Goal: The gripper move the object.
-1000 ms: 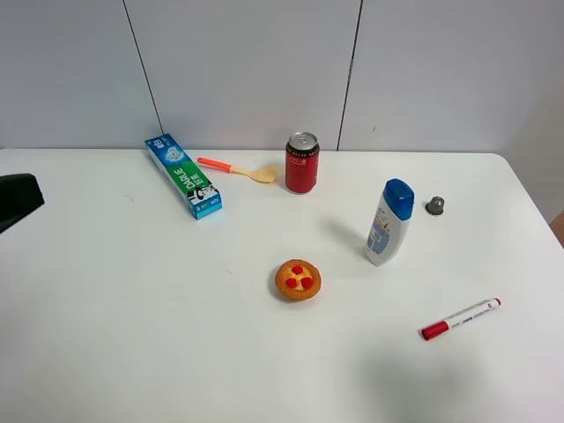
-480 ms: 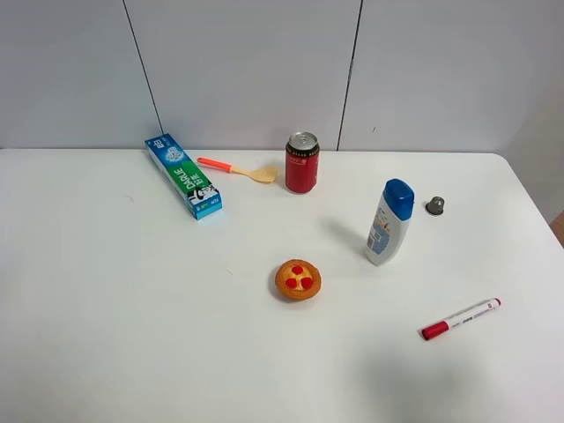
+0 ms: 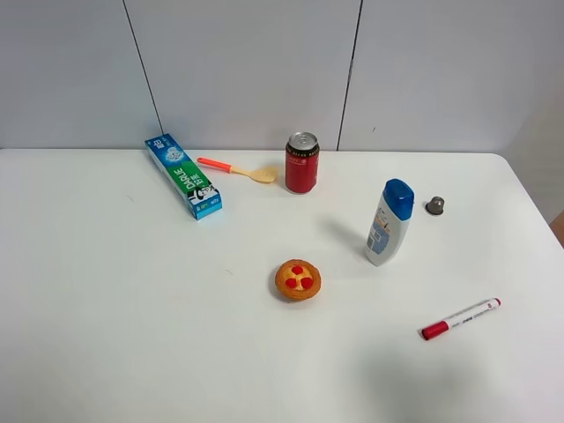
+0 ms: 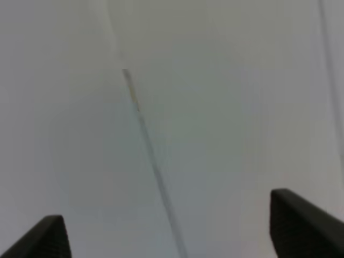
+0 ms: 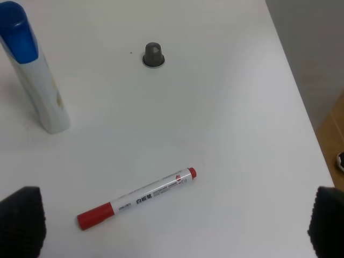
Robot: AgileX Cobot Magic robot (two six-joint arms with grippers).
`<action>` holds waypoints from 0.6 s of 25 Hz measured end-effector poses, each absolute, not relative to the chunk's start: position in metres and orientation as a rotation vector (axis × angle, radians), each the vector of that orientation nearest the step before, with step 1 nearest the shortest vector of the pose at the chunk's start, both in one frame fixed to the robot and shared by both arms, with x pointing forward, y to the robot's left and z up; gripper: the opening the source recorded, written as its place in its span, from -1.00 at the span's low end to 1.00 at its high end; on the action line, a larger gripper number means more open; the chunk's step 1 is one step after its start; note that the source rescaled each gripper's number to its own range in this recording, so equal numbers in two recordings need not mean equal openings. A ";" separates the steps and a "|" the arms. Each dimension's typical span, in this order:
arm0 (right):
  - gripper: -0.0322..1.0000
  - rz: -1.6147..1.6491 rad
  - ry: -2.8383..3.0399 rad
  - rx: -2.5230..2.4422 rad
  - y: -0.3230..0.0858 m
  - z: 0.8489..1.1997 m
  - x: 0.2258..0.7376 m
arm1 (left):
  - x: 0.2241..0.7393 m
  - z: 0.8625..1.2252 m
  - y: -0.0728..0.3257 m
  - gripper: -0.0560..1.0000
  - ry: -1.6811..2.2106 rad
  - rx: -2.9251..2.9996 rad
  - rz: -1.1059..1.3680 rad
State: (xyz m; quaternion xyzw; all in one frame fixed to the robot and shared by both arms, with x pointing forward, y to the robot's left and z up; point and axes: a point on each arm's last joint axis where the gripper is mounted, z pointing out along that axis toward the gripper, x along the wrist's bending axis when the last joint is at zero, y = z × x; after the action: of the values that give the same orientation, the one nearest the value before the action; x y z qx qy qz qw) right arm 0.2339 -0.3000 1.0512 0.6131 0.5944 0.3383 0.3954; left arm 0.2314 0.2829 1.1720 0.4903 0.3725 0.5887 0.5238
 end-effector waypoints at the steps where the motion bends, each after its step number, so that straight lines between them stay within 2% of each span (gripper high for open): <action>1: 1.00 0.858 1.507 1.554 -0.300 1.051 0.234 | 0.227 1.176 0.284 0.43 0.892 1.171 1.459; 6: 1.00 0.858 1.507 1.554 -0.300 1.051 0.234 | 0.218 1.181 0.288 0.42 0.985 1.223 1.586; 15: 1.00 0.858 1.507 1.554 -0.300 1.051 0.234 | 0.217 1.162 0.299 0.42 1.266 1.265 1.452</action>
State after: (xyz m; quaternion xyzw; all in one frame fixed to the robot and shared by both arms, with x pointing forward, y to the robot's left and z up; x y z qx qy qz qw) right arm 0.2339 -0.3000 1.0512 0.6131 0.5944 0.3383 0.3954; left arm 0.2174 0.2992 1.1622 0.5015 0.5018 0.5757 0.4066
